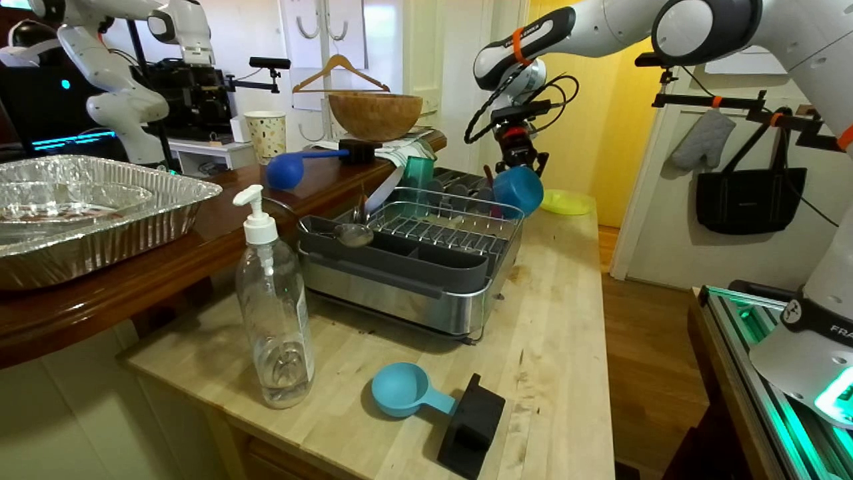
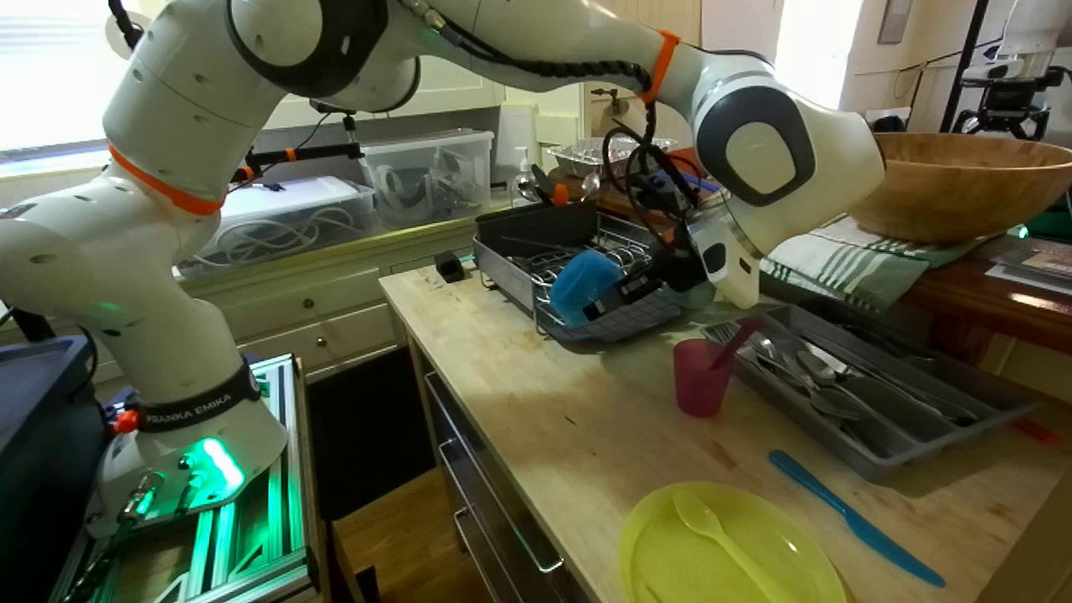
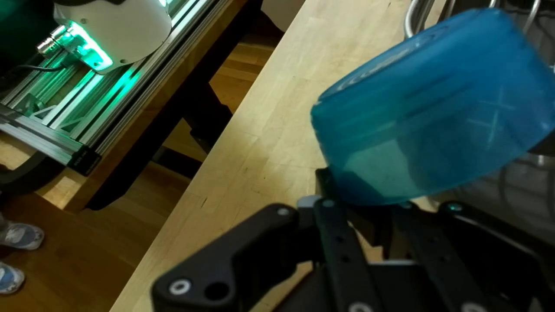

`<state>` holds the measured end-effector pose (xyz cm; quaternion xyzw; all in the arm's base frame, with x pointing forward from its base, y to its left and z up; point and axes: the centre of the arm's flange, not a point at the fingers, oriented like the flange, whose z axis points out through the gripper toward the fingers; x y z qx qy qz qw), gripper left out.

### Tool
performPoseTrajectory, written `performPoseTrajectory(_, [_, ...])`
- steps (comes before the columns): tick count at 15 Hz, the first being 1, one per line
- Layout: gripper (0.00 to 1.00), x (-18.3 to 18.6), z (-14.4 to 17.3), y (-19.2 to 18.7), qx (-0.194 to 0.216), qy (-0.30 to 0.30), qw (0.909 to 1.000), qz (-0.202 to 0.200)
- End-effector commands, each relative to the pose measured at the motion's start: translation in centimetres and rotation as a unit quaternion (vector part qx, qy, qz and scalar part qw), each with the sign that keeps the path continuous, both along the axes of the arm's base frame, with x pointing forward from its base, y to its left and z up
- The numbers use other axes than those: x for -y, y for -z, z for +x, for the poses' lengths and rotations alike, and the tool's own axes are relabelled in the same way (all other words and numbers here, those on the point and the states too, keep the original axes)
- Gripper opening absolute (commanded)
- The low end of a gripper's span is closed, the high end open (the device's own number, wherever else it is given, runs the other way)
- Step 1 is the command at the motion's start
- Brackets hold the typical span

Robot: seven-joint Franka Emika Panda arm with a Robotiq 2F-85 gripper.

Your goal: Turn the blue bowl upside down, then place the blue spoon inside

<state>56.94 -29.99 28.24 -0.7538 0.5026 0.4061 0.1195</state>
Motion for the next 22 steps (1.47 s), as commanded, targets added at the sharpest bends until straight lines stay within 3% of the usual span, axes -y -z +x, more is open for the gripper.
performPoseTrajectory(1, [0.03, -1.0, -0.1, -2.7, 0.027, -0.015, 0.9994, -0.016])
performPoseTrajectory(8, [0.02, -2.0, -0.1, -5.9, 0.061, -0.03, 0.9963, -0.053])
performPoseTrajectory(16, [0.02, -5.4, -0.6, -8.8, 0.089, -0.077, 0.9916, -0.053])
performPoseTrajectory(22, [0.02, -7.9, -3.4, -10.0, 0.108, -0.126, 0.9786, -0.122])
